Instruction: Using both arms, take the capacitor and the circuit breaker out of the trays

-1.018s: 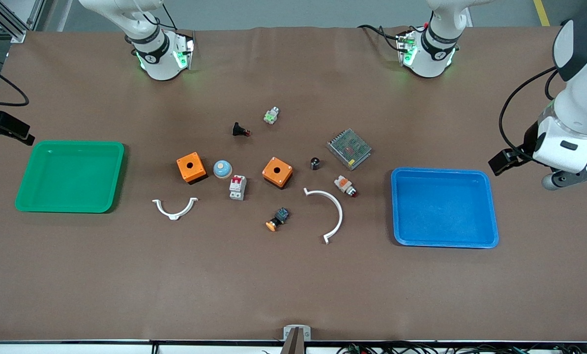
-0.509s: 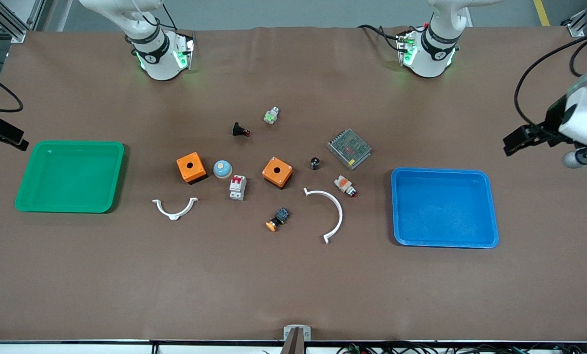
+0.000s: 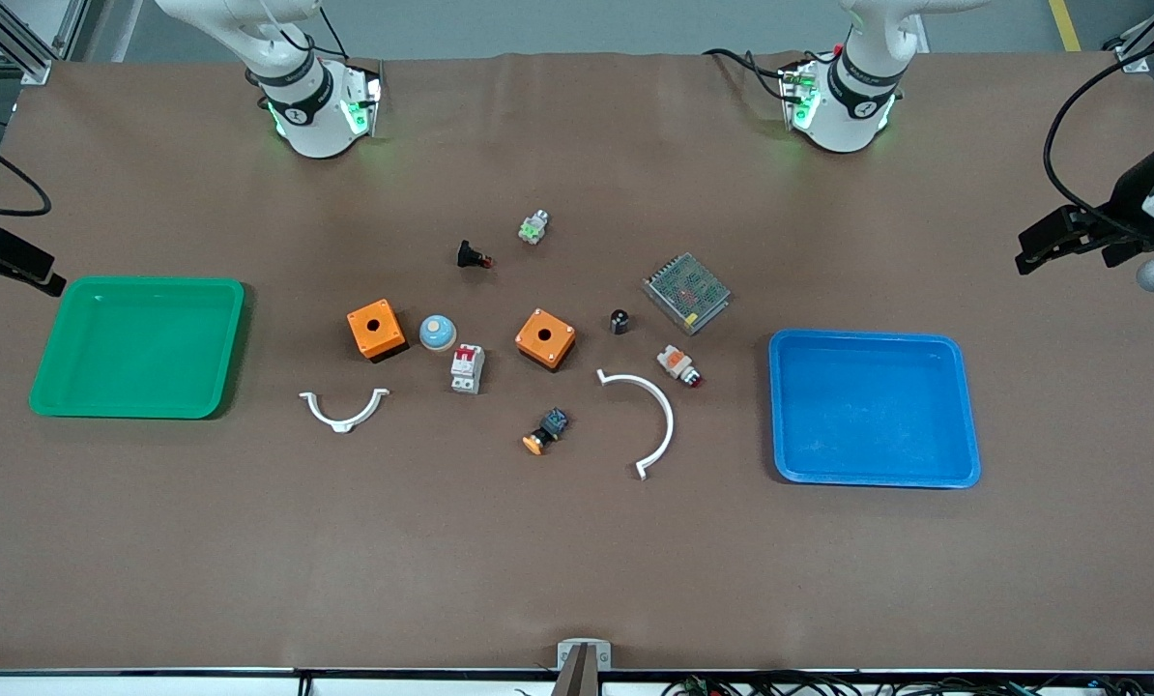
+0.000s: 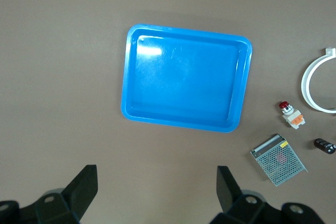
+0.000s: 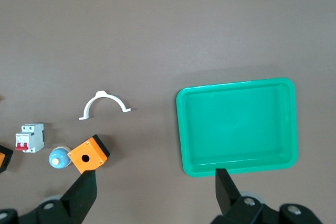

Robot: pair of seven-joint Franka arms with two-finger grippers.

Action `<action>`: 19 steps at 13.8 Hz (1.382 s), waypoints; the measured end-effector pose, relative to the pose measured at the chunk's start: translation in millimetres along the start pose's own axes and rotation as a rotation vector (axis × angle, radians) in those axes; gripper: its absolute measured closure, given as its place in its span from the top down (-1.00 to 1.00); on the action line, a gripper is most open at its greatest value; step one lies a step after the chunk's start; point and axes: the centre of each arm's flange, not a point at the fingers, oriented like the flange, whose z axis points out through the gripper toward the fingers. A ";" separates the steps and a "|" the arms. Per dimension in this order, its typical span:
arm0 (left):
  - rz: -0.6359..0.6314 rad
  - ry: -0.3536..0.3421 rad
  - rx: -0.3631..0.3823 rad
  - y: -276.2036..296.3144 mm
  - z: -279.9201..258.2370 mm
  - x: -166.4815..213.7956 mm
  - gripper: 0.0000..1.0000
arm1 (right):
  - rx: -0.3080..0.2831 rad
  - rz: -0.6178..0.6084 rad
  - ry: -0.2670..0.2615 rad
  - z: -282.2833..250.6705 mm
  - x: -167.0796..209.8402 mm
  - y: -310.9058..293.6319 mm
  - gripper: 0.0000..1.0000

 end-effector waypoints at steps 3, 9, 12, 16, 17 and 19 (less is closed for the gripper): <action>0.000 0.015 -0.026 2.6 -9.0 -5.4 1.00 | 0.005 0.000 0.001 -0.3 0.0 -0.5 1.00; 0.000 0.020 -0.036 3.5 -13.1 -7.9 1.00 | 0.006 0.000 0.001 -0.6 0.1 -0.6 1.00; 0.002 0.019 -0.036 4.7 -13.1 -8.2 1.00 | 0.006 0.000 0.002 -0.6 0.1 -0.6 1.00; 0.045 0.019 -0.019 27.5 -13.1 -11.4 1.00 | 0.006 0.000 0.002 -0.6 0.1 -0.7 1.00; 0.048 0.020 -0.018 29.3 -13.2 -11.7 1.00 | 0.006 0.000 0.002 -0.7 0.1 -0.7 1.00; 0.046 0.020 -0.018 26.9 -13.3 -11.4 1.00 | 0.006 0.000 0.003 -1.1 0.1 -0.7 1.00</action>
